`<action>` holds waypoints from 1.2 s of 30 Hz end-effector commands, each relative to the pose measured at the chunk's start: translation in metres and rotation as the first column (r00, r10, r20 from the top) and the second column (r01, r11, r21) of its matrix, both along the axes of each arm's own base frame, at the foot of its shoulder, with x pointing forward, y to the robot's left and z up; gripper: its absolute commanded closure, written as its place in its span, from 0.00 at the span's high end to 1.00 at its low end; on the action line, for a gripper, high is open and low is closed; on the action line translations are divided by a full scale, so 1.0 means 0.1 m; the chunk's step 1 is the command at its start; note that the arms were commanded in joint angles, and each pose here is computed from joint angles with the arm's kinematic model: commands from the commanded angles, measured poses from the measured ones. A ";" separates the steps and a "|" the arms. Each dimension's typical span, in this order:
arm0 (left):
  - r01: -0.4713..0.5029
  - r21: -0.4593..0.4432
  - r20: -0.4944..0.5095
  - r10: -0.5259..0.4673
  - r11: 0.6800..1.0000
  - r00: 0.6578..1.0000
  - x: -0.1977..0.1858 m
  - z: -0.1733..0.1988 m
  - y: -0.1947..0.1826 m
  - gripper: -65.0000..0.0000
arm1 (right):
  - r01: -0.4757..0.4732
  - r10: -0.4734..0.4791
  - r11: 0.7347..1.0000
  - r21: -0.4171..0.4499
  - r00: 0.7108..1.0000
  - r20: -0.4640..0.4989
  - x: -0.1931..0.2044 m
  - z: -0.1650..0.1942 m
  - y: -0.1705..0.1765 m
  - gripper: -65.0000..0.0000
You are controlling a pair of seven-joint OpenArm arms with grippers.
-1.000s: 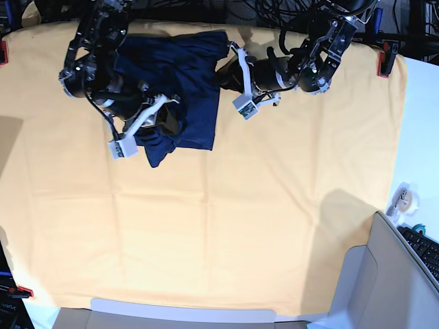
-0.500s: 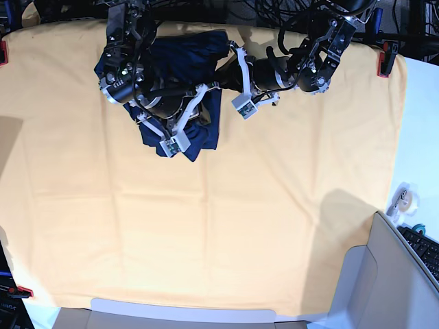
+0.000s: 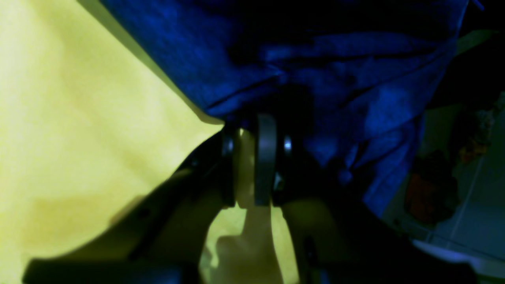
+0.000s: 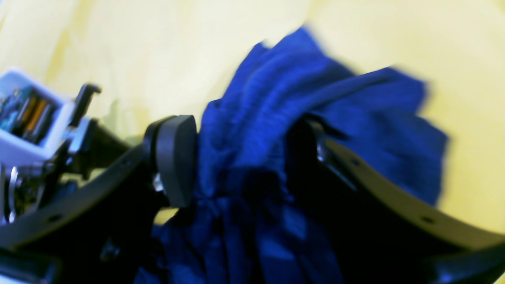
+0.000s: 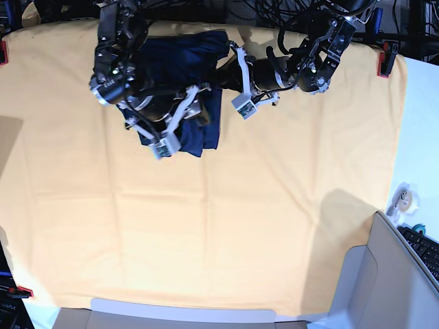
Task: Fold the T-shirt properly
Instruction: 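Release the fold and move the right gripper back to the shirt edge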
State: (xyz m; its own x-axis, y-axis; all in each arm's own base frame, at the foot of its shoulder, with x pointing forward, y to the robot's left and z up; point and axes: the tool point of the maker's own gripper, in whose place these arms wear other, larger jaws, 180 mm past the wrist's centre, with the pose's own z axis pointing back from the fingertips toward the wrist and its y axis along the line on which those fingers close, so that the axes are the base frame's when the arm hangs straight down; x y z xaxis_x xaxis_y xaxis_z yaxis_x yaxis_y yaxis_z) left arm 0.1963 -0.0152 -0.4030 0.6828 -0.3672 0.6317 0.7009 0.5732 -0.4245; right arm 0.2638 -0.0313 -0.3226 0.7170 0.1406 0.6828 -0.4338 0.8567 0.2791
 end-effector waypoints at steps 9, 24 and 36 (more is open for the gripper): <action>0.002 0.000 0.026 -0.002 1.000 1.000 0.06 0.06 0.04 0.09 | 0.286 -0.323 0.908 0.307 0.944 0.074 0.16 0.48 -1.07 0.55; 0.000 -0.005 0.025 0.001 1.000 1.000 0.05 0.06 0.03 0.09 | 0.452 -0.432 0.860 0.238 0.892 -0.135 -0.22 -0.16 -1.64 0.55; -0.002 -0.007 0.025 0.002 1.000 1.000 0.05 0.06 0.02 0.09 | 0.326 -0.296 0.898 0.296 0.945 -0.141 -0.13 -0.13 -1.16 0.55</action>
